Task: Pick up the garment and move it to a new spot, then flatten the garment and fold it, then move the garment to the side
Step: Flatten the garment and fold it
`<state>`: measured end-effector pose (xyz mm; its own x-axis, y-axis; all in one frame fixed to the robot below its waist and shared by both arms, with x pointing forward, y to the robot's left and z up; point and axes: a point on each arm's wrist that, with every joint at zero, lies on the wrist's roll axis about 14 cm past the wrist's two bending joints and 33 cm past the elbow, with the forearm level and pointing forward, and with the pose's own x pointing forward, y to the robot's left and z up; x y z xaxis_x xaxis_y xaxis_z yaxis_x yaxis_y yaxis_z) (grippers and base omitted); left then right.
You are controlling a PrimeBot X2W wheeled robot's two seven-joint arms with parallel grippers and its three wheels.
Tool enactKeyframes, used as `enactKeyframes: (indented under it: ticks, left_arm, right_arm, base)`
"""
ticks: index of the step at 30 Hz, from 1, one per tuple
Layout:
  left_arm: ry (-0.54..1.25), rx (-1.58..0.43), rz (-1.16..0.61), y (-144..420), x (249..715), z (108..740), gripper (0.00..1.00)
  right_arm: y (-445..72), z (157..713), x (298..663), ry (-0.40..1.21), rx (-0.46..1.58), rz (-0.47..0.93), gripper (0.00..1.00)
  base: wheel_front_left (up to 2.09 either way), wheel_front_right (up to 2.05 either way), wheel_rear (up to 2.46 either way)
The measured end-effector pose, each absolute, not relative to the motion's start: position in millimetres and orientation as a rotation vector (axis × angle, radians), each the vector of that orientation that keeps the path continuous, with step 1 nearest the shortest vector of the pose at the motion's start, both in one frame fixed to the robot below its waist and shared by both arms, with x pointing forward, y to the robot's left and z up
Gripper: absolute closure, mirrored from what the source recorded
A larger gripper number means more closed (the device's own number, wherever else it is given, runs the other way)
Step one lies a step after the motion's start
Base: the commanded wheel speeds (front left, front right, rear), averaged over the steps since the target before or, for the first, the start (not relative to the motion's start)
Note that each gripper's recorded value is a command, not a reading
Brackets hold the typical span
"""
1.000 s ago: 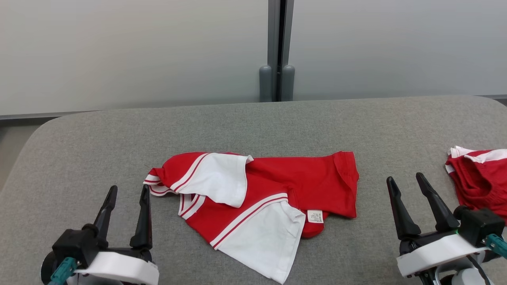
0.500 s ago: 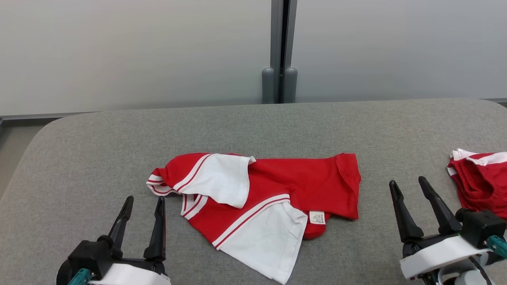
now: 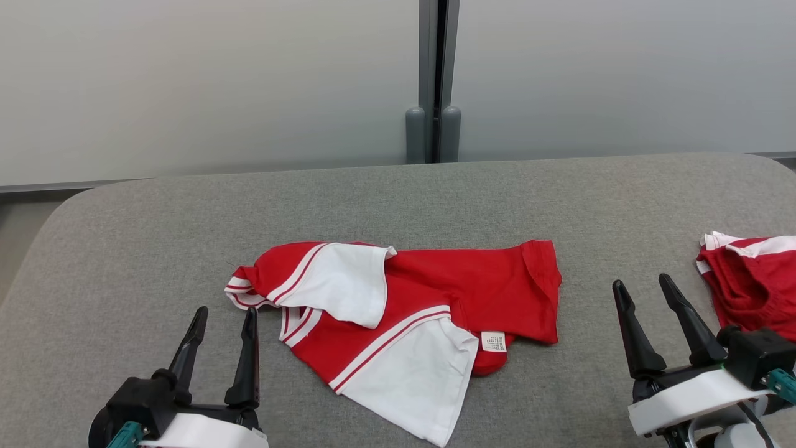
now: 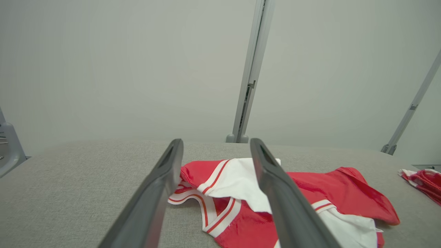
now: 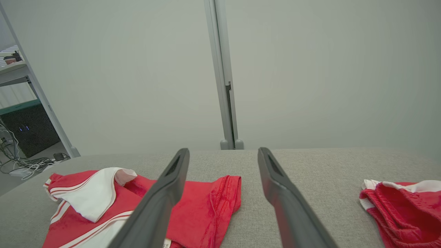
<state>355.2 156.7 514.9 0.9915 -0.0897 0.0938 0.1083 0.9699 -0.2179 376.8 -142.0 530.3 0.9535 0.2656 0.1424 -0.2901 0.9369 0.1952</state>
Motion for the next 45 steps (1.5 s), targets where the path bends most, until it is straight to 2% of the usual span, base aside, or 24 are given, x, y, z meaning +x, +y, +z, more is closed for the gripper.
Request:
enactKeyframes:
  ticks: [12,18,26,35,41,42,43,44,45]
  left_arm:
    - [-0.068,-0.234,-0.122,146,355,509,0.00]
    - [0.198,-0.264,-0.365,76,339,470,0.00]
    - [0.475,-0.190,-0.627,4,311,434,0.00]
    - [0.630,-0.015,-0.772,-30,309,406,0.00]
    - [0.748,0.120,-0.760,-24,306,374,0.00]
    - [0.754,0.131,-0.757,-23,306,373,0.05]
    - [0.759,0.135,-0.758,-23,305,372,0.56]
    - [0.758,0.142,-0.757,-23,306,372,0.81]
    - [0.754,0.148,-0.753,-21,307,372,1.00]
  right_arm:
    - [-148,534,377,-0.130,0.209,0.268,0.00]
    - [-151,535,377,-0.133,0.208,0.258,0.00]
    - [-163,536,376,-0.139,0.209,0.222,0.00]
    - [-177,529,378,-0.125,0.215,0.173,0.00]
    - [-184,525,380,-0.114,0.217,0.149,0.00]
    - [-184,525,380,-0.114,0.218,0.148,0.00]
    - [-184,525,380,-0.114,0.219,0.148,0.00]
    - [-184,525,381,-0.115,0.219,0.148,0.00]
    - [-181,525,382,-0.114,0.219,0.156,0.00]
  base:
    - [0.00,0.00,0.00]
    - [0.00,0.00,0.00]
    - [0.00,0.00,0.00]
    - [0.00,0.00,0.00]
    - [0.00,0.00,0.00]
    - [0.00,0.00,0.00]
    - [0.00,0.00,0.00]
    - [0.00,0.00,0.00]
    - [0.00,0.00,0.00]
